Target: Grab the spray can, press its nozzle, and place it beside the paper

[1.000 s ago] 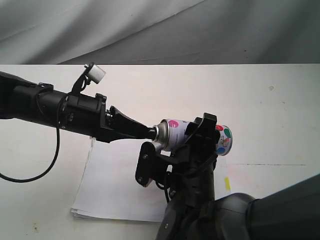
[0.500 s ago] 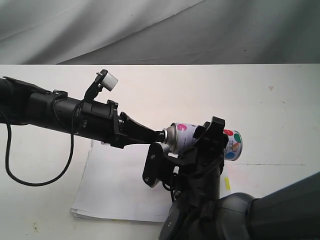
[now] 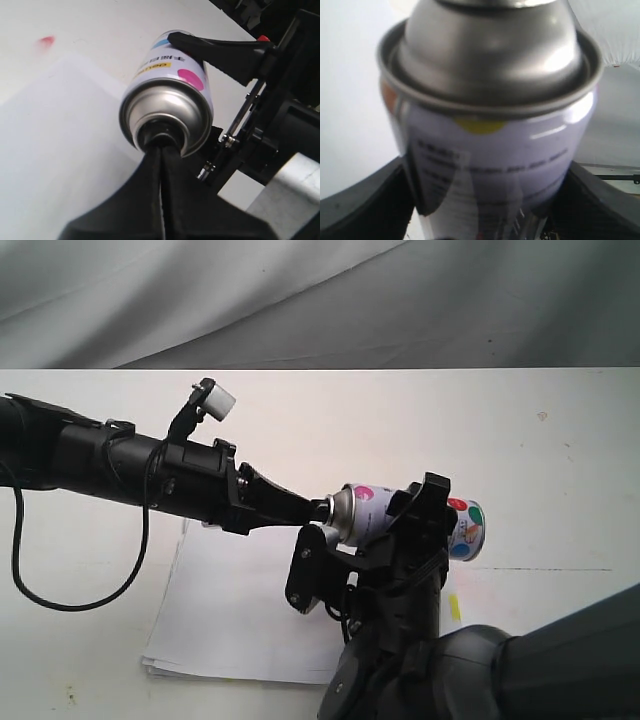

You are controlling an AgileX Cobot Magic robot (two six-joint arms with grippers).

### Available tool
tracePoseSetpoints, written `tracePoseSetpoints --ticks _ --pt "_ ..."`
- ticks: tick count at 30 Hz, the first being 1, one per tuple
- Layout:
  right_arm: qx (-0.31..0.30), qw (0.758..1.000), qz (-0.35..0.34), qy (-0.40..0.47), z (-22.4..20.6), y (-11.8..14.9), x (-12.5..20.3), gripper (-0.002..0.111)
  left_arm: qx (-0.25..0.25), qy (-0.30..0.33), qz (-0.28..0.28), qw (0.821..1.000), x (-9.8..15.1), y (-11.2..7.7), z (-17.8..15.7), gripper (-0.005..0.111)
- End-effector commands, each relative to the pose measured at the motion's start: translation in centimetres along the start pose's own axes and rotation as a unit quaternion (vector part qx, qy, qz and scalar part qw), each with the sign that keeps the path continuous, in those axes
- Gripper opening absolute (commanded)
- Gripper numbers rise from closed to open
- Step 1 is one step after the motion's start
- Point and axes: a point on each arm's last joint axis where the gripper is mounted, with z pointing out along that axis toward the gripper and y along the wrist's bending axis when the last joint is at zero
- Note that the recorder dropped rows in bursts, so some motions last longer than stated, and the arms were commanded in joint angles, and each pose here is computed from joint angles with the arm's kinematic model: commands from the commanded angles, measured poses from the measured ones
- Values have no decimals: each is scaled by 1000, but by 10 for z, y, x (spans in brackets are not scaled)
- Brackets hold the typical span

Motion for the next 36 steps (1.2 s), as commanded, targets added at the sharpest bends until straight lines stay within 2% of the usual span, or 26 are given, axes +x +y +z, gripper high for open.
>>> tracePoseSetpoints --ticks 1,7,12,16,20,25,28,31,36 --pt "41 998 -8 -55 -4 -12 -14 0 3 -6 -2 1000 -1 -2 6 0" --pt "41 998 -8 -55 -4 -12 -14 0 0 -6 7 1000 -4 -3 2 0" --pt "40 998 -7 -52 -4 -12 -13 0 -34 11 50 998 -8 -25 -49 0" --pt "38 998 -5 -48 -4 -12 -12 0 -70 -15 43 997 4 -34 -74 0" --pt "38 998 -5 -48 -4 -12 -12 0 -75 -23 39 996 10 -39 -80 0" --pt "38 998 -5 -48 -4 -12 -12 0 -61 -49 52 996 3 -48 -84 0" --pt "38 998 -5 -48 -4 -12 -12 0 -58 -76 74 993 -6 -66 -93 0" --pt "38 998 -5 -48 -4 -12 -12 0 -78 -113 94 986 -10 -89 -106 0" --pt "38 998 -2 -48 -4 -12 -12 0 -171 -179 125 961 -5 -130 -138 0"
